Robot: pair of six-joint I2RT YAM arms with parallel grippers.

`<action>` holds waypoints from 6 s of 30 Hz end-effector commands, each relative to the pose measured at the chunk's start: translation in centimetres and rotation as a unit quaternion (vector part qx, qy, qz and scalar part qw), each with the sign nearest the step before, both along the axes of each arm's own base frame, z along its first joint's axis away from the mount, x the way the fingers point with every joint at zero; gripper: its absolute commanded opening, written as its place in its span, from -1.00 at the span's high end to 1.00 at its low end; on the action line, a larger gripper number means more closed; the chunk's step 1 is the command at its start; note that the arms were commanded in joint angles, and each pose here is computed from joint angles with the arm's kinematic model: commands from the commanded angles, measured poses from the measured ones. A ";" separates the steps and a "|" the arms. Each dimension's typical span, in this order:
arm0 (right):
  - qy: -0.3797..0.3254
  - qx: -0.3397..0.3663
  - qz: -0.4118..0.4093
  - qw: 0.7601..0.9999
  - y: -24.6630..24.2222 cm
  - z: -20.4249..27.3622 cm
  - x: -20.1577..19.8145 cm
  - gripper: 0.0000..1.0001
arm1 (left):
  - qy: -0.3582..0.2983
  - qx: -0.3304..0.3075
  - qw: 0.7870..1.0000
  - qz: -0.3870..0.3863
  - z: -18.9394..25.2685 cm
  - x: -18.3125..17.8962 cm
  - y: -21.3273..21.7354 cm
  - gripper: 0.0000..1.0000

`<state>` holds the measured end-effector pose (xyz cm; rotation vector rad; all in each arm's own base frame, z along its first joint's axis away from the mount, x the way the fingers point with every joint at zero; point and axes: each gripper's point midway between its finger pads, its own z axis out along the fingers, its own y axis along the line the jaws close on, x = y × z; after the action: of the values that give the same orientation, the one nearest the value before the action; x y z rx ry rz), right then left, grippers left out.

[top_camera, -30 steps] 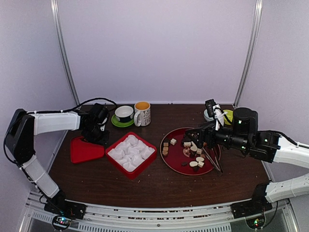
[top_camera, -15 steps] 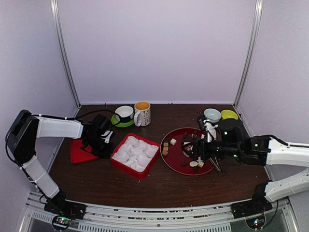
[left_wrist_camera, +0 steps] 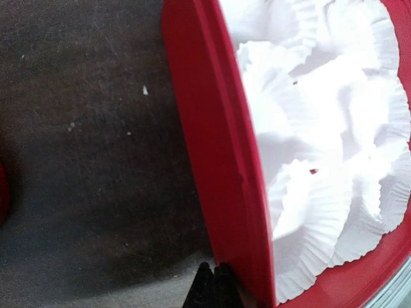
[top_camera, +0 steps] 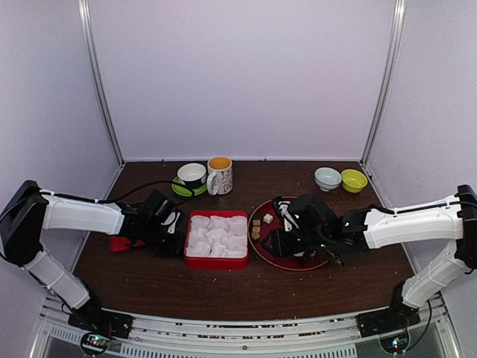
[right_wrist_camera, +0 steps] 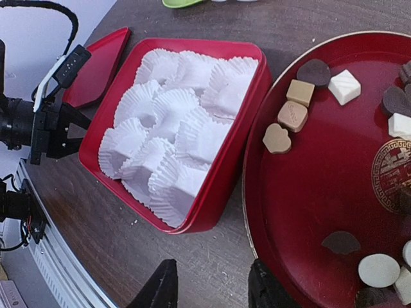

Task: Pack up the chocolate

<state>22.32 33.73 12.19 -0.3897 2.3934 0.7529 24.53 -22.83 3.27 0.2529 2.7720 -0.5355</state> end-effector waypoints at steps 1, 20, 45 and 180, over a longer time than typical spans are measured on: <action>-0.050 0.025 -0.031 0.998 -0.1 3.3 1.5 0.24 | -0.058 -0.017 0.998 0.029 2.5 1.7 0.0 0.98; -0.147 -0.044 -0.143 0.978 -13.6 9.0 6.1 0.08 | -0.334 0.034 0.927 0.166 15.3 6.9 14.6 -0.96; -0.092 -0.099 -0.152 0.979 -17.3 5.2 5.1 -0.49 | -0.510 0.236 0.795 0.229 16.9 12.1 25.5 -0.96; -0.005 -0.086 -0.248 0.965 -19.2 -5.4 5.8 -0.01 | -0.562 0.192 0.786 0.171 13.4 14.1 24.8 -0.96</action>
<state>27.18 14.37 7.20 0.1179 2.4436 0.3220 38.56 1.91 15.52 0.0942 1.6823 0.2650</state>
